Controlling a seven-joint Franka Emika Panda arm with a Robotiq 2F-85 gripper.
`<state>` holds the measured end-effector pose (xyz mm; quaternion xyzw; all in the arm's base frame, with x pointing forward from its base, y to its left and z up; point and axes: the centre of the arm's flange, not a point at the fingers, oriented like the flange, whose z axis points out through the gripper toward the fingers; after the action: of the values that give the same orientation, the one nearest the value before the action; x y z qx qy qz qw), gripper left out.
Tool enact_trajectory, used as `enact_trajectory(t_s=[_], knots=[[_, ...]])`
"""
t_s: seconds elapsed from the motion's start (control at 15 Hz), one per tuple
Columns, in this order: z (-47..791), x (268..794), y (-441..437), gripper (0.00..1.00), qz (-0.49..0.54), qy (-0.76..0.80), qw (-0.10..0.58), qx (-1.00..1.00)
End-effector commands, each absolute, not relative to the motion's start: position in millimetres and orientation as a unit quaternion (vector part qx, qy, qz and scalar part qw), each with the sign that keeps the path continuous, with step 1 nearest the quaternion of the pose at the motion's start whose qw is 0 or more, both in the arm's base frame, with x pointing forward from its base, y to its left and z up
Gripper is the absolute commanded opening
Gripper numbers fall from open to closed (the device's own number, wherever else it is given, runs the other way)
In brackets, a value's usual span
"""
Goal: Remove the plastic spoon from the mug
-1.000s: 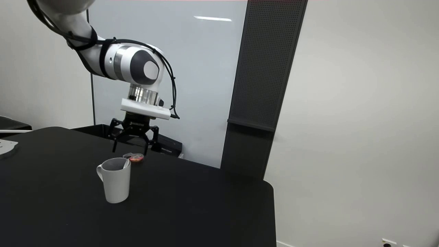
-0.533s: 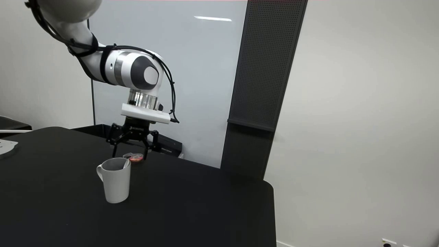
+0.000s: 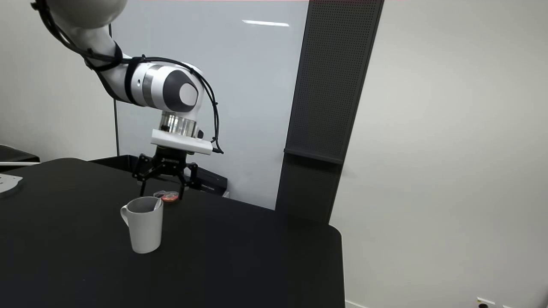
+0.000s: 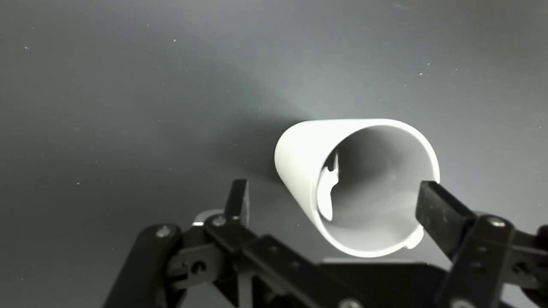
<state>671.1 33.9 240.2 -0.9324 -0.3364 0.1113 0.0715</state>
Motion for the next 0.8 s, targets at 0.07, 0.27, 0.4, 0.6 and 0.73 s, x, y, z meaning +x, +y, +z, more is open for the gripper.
enact_trajectory(t_s=[0.07, 0.27, 0.4, 0.6, 0.73], knots=[[234.6, 666.5, 41.3, 1.0, 0.115, -0.326, 0.066, -0.936], [233.2, 669.5, 48.5, 1.0, 0.118, -0.325, 0.051, -0.937], [237.8, 671.3, 50.0, 1.0, 0.116, -0.325, 0.043, -0.938], [240.9, 671.8, 50.0, 1.0, 0.112, -0.324, 0.033, -0.939], [240.0, 671.7, 48.0, 1.0, 0.11, -0.322, 0.034, -0.94]])
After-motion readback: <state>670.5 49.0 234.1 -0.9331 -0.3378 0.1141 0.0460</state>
